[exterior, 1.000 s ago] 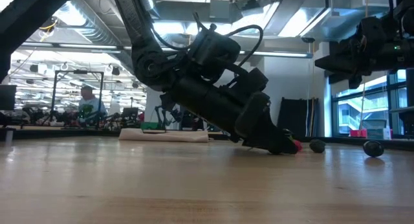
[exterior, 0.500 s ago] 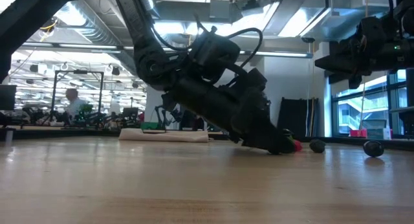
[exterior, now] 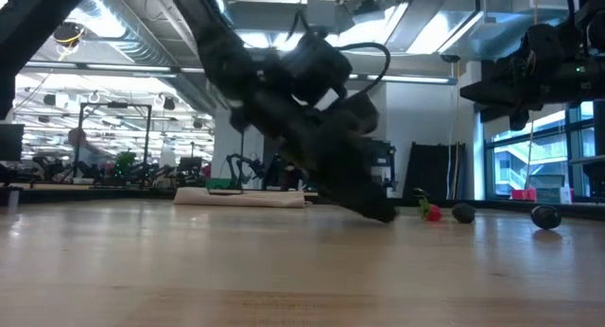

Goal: Pick and placing Produce into tupperware
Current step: Put the left black cherry into the transparent bin

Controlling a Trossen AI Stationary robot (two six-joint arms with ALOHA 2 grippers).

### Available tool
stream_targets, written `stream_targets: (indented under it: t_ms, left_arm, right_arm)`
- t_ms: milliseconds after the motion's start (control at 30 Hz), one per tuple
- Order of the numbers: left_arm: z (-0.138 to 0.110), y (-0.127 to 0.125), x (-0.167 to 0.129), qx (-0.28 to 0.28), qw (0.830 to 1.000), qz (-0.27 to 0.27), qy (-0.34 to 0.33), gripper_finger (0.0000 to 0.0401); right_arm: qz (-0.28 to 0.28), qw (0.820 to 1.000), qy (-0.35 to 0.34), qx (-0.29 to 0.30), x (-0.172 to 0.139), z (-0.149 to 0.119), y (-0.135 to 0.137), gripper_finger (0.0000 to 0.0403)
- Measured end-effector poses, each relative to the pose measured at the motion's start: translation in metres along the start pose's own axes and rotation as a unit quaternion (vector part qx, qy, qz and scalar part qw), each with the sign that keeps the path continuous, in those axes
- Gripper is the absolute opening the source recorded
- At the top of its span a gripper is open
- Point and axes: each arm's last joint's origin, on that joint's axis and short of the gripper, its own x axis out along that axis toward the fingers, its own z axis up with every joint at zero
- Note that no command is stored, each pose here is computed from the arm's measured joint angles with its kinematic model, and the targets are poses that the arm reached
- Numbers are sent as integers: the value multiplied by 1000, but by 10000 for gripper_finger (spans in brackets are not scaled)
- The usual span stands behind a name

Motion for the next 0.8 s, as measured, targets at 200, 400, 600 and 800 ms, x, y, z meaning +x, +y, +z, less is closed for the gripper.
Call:
stream_targets:
  t_ms: [200, 400, 600, 800]
  left_arm:
    - [17, -3, -62, -23, 995, 35, 93, 93]
    - [23, -17, -139, -54, 978, 78, 187, 91]
    - [16, -44, -212, -136, 950, 111, 258, 94]
    - [2, -84, -268, -223, 922, 130, 288, 91]
  right_arm:
    - [1, 1000, -1, 5, 0, 0, 0, 13]
    - [4, 1000, -12, 8, 0, 2, 1, 13]
    - [11, 999, -31, 15, 0, 6, 2, 13]
    - [13, 999, -37, 24, 0, 7, 2, 13]
